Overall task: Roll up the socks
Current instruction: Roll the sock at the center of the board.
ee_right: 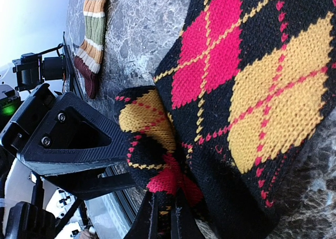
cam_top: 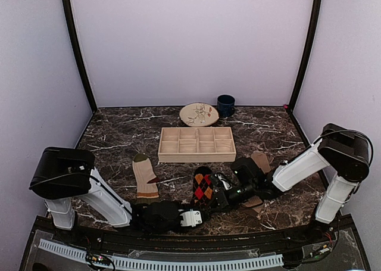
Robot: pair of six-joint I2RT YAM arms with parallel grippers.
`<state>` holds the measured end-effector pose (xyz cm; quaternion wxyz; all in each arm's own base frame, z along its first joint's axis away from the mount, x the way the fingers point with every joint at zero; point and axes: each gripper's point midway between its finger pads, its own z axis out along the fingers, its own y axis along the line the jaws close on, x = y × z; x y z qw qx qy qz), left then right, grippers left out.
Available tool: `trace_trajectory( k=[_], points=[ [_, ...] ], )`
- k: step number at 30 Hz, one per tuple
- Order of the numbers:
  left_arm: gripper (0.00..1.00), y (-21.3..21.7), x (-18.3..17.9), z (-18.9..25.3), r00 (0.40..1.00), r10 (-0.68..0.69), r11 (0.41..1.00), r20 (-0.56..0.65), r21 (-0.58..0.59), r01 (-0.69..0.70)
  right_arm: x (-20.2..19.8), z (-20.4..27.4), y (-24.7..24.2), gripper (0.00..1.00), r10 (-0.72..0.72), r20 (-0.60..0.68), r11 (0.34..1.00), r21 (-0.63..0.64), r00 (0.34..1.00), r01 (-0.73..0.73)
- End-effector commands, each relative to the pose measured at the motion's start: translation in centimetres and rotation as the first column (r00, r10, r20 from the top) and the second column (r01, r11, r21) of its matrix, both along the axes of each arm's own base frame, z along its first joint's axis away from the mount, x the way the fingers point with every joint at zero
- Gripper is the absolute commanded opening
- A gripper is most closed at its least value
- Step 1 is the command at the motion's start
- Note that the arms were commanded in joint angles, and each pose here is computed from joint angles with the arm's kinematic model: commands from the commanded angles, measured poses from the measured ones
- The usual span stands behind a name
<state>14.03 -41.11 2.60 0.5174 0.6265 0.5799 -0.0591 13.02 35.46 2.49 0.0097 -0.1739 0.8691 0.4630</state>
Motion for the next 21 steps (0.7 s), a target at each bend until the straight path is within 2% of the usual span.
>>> trace_trajectory(
  k=[1, 15, 21],
  points=[
    [0.29, 0.8, 1.5, -0.6, 0.993, 0.057, 0.993, 0.100, 0.094, -0.066, 0.0, -0.7, -0.3, 0.03, -0.004, -0.026, 1.000, -0.029, 1.000, 0.004],
    [0.29, 0.8, 1.7, 0.7, 0.979, 0.075, 0.991, 0.189, 0.099, -0.095, -0.1, -0.8, -0.4, 0.04, -0.003, -0.026, 0.999, -0.033, 1.000, 0.002],
    [0.29, 0.7, 1.4, 0.8, 0.980, 0.062, 0.990, 0.191, 0.116, -0.085, -0.1, -0.9, -0.5, 0.04, 0.000, -0.026, 0.999, -0.041, 1.000, -0.001]
  ],
)
